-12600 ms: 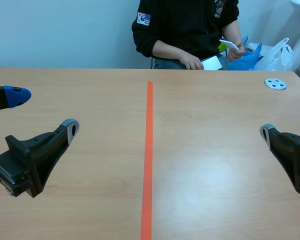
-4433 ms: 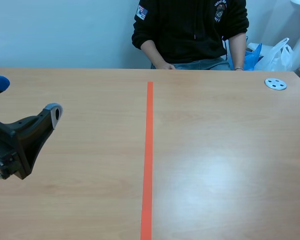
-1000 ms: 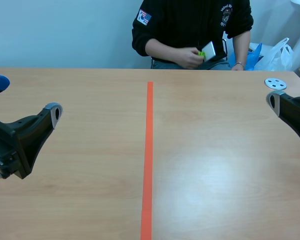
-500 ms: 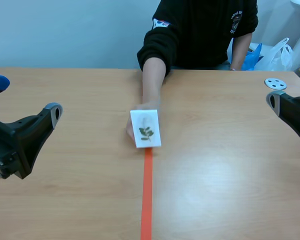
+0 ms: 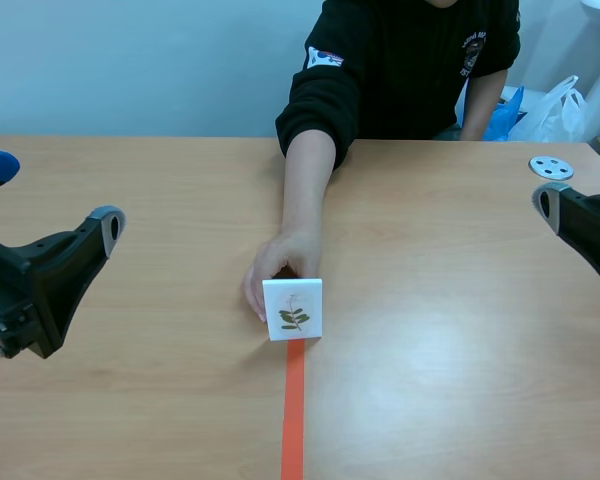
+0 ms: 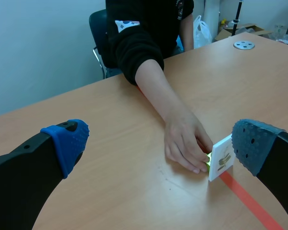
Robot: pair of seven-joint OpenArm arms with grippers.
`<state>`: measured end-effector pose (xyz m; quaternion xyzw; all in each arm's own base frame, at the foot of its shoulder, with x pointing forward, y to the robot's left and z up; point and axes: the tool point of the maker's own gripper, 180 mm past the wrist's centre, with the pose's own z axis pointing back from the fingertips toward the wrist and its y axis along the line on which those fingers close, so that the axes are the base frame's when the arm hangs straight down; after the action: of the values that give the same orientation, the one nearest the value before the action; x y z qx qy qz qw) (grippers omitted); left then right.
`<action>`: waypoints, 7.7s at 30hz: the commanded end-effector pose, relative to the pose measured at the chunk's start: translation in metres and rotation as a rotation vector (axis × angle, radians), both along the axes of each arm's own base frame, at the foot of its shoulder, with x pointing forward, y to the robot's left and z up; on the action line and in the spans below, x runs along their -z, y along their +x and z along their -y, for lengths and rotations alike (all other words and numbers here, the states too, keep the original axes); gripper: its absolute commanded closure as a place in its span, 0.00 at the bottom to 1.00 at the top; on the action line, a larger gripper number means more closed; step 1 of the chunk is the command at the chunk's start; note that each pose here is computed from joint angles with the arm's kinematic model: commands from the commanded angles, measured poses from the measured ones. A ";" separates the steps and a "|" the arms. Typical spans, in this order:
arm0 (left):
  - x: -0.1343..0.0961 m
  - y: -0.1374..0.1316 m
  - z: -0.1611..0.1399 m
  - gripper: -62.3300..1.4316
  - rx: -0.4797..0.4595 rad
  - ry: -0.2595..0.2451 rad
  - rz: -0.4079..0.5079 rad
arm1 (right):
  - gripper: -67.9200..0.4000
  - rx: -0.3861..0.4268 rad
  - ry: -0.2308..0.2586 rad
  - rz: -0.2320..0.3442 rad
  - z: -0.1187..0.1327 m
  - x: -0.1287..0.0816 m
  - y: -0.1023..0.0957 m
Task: Sort the leaf by its shape. The table is split by an orange tape line. A compound leaf with several leaflets goes to the left side, a simple leaf with one blade goes to the right side. Return to the home posture when a red brick is placed on the table.
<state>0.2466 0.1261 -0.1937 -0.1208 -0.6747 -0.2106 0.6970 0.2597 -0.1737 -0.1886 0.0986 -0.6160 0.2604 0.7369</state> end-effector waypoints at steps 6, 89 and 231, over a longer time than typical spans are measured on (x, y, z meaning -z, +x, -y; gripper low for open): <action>-0.007 0.000 0.000 0.00 0.004 -0.011 0.024 | 0.20 -0.006 0.001 0.040 -0.001 -0.012 0.003; -0.007 0.000 0.000 0.00 0.002 -0.012 0.023 | 0.54 -0.503 -0.028 -0.336 -0.216 0.185 0.056; -0.009 0.000 0.002 0.00 0.019 -0.007 0.032 | 0.19 0.084 0.002 0.132 0.024 -0.052 0.010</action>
<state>0.2461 0.1246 -0.1928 -0.1238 -0.6743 -0.2188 0.6944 0.2662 -0.2011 -0.1490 0.0562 -0.6522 0.2287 0.7206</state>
